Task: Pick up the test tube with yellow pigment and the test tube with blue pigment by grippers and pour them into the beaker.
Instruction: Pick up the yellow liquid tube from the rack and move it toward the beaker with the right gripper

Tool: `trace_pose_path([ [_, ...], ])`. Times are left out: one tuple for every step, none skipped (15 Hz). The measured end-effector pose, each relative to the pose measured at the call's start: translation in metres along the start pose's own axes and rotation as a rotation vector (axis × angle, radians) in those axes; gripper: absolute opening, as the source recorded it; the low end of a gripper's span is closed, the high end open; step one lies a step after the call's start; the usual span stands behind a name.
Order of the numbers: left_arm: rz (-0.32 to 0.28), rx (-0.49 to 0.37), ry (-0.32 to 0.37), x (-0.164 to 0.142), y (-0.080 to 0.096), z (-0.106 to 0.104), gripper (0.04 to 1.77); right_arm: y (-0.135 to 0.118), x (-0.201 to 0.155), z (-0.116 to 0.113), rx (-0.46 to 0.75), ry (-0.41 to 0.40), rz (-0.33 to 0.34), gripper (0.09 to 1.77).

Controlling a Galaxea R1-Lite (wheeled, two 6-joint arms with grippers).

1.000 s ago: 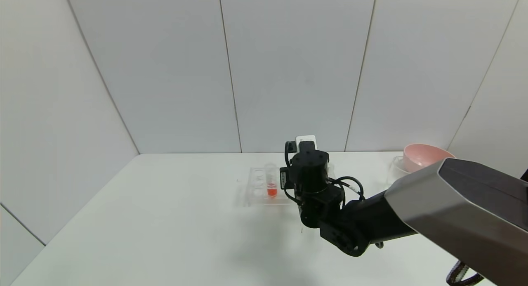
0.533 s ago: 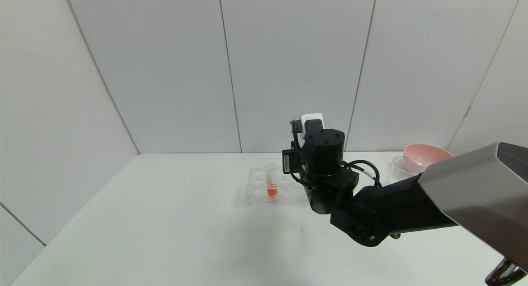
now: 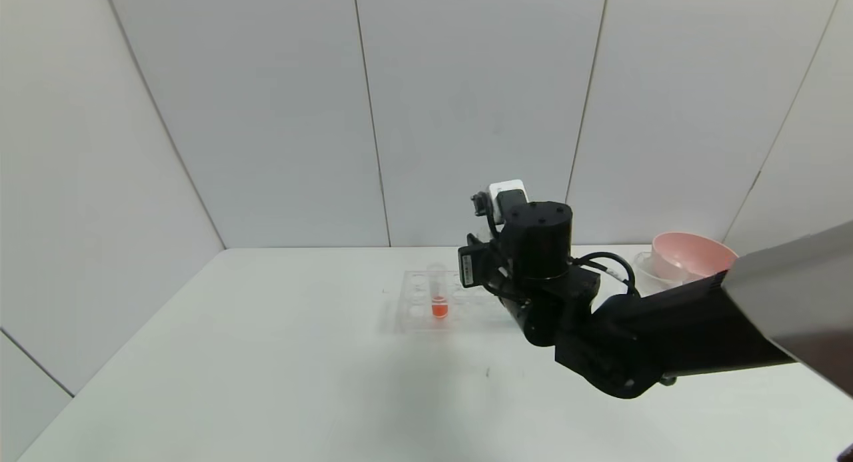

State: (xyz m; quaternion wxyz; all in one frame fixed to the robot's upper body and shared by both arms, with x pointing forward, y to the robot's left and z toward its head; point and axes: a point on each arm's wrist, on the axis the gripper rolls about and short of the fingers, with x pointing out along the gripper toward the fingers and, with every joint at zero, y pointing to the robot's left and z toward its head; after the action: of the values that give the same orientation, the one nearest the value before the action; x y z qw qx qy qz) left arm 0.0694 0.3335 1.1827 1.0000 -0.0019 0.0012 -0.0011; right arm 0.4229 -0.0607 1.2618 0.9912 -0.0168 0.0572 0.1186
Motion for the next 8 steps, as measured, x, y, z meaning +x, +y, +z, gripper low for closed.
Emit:
trace_pose_path([
  [0.000,0.000,0.000,0.000,0.000,0.000,1.76,-0.008,-0.005,0.004,-0.006,0.024,0.056,0.53],
  [0.000,0.000,0.000,0.000,0.000,0.000,1.76,-0.018,-0.012,0.010,-0.009,0.046,0.118,0.53],
  [0.000,0.000,0.000,0.000,0.000,0.000,1.76,-0.032,-0.020,0.016,-0.009,0.071,0.203,0.53],
  [0.000,0.000,0.000,0.000,0.000,0.000,1.76,-0.046,-0.029,0.023,-0.006,0.094,0.295,0.53],
  [0.000,0.000,0.000,0.000,0.000,0.000,1.76,-0.065,-0.041,0.030,0.001,0.126,0.395,0.53],
  [0.000,0.000,0.000,0.000,0.000,0.000,1.76,-0.085,-0.051,0.035,0.009,0.164,0.462,0.53],
  [0.000,0.000,0.000,0.000,0.000,0.000,1.76,-0.112,-0.061,0.042,0.019,0.202,0.505,0.53],
  [0.000,0.000,0.000,0.000,0.000,0.000,1.76,-0.139,-0.072,0.047,0.021,0.222,0.538,0.53],
])
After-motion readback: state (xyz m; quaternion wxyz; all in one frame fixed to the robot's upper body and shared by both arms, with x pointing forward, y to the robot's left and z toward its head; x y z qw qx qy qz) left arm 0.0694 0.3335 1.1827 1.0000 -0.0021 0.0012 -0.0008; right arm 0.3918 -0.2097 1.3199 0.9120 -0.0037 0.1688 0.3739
